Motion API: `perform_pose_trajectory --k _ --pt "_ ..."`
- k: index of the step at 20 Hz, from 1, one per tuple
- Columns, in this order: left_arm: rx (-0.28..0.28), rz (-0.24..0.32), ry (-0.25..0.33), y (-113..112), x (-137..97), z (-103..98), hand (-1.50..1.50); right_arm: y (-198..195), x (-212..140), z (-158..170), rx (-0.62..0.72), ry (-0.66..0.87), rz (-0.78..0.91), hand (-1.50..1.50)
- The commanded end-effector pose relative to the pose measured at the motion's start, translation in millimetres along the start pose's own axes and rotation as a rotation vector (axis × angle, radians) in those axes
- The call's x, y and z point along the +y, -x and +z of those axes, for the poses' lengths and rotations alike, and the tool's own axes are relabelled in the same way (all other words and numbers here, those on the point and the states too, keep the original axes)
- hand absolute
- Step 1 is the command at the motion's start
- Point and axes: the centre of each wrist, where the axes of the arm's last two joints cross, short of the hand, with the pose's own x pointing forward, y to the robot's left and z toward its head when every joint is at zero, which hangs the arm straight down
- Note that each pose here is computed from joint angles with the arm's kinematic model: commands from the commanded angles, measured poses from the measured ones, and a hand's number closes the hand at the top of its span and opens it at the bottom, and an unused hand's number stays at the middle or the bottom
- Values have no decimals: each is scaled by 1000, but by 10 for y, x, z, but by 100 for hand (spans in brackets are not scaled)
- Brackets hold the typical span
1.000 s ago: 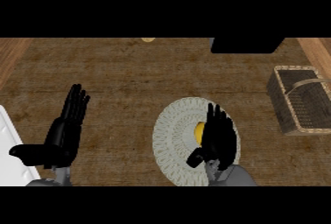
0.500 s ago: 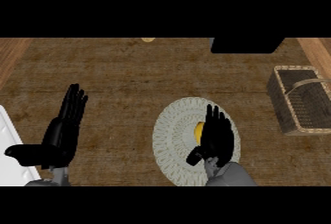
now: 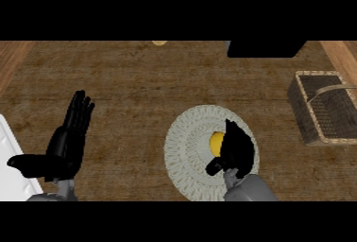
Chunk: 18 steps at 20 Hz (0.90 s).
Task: Pick the lemon from the placemat and place it in the basket
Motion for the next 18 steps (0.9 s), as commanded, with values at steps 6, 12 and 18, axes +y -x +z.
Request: perform_pose_trajectory --k 6,12,18 --pt "3 -5 -6 -6 -51 16 0 -100 30 -43 -33 -48 107 150" --pt "-1 -9 5 -110 52 -3 0 -115 206 -174 -41 -1 140 150" --pt "-5 6 -11 98 -196 82 0 -24 49 112 -248 -15 193 150"
